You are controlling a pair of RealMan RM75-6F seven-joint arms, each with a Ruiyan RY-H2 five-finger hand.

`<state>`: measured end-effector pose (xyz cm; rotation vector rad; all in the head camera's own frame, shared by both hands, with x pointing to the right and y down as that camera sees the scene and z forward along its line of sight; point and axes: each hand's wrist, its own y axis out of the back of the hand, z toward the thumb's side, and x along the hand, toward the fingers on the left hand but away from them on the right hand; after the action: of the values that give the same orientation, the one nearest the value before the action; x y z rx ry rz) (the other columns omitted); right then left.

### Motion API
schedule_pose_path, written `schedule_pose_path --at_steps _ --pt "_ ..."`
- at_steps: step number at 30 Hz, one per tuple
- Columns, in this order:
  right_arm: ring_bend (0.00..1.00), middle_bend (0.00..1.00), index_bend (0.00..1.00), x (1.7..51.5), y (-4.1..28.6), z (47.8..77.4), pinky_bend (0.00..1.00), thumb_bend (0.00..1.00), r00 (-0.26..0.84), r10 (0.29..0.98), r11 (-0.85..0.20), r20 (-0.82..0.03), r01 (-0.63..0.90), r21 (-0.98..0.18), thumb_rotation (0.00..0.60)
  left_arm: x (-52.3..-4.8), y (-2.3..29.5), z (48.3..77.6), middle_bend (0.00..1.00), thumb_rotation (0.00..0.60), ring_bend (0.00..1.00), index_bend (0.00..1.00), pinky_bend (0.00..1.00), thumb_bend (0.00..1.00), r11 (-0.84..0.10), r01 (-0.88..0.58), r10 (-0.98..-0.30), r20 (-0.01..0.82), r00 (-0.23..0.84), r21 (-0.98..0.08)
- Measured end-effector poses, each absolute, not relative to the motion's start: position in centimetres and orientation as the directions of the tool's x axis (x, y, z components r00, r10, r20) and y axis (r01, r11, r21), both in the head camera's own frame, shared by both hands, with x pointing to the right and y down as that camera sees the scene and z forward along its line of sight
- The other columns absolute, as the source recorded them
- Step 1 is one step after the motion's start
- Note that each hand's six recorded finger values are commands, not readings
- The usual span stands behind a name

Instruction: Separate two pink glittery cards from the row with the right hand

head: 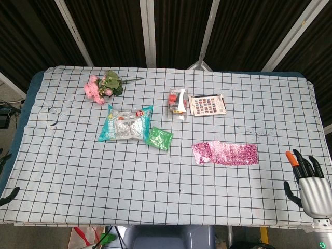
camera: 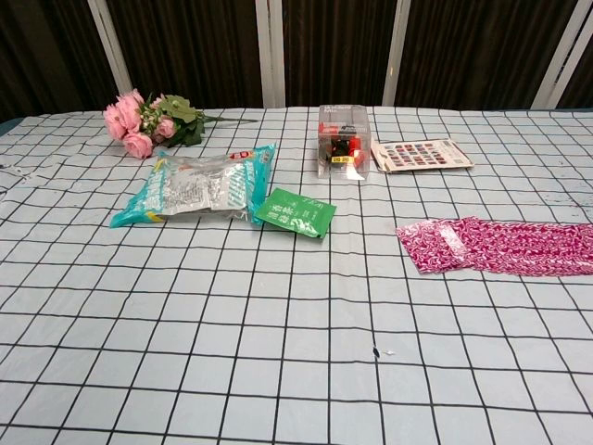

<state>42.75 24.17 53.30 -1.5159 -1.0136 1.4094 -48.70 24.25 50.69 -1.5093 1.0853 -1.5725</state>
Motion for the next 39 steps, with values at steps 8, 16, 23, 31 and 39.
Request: schedule_pose_path --at_steps 8,16,23,31,39 --pt "0.16 0.02 0.0 42.7 24.2 53.3 0.09 0.46 0.057 0.936 -0.348 -0.346 0.026 -0.937 0.6 -48.6 24.2 50.6 0.0 0.6 0.0 0.14 0.09 0.35 -0.406 -0.068 -0.908 0.41 -0.081 -0.912" --pt "0.16 0.04 0.0 42.6 24.2 53.3 0.09 0.46 0.06 0.936 -0.35 -0.348 0.038 -0.936 0.6 -48.6 24.3 50.8 0.0 0.6 0.0 0.15 0.09 0.35 -0.412 -0.066 -0.905 0.417 -0.082 -0.909" --pt "0.25 0.14 0.0 42.0 24.4 53.8 0.14 0.46 0.084 0.926 -0.372 -0.368 0.028 -0.928 0.6 -48.3 24.3 50.8 0.0 0.6 0.0 0.14 0.09 0.35 -0.412 -0.064 -0.906 0.416 -0.079 -0.909" --pt "0.47 0.42 0.0 40.3 24.2 54.7 0.24 0.46 0.128 0.92 -0.377 -0.371 0.023 -0.926 0.6 -48.1 24.4 51.0 0.0 0.6 0.0 0.14 0.09 0.35 -0.42 -0.059 -0.903 0.424 -0.076 -0.906" --pt "0.67 0.63 0.03 37.9 22.9 57.0 0.48 0.49 0.192 0.88 -0.439 -0.434 -0.018 -0.898 0.6 -48.3 24.3 50.9 0.0 0.6 0.0 0.15 0.09 0.35 -0.415 -0.062 -0.904 0.419 -0.085 -0.908"
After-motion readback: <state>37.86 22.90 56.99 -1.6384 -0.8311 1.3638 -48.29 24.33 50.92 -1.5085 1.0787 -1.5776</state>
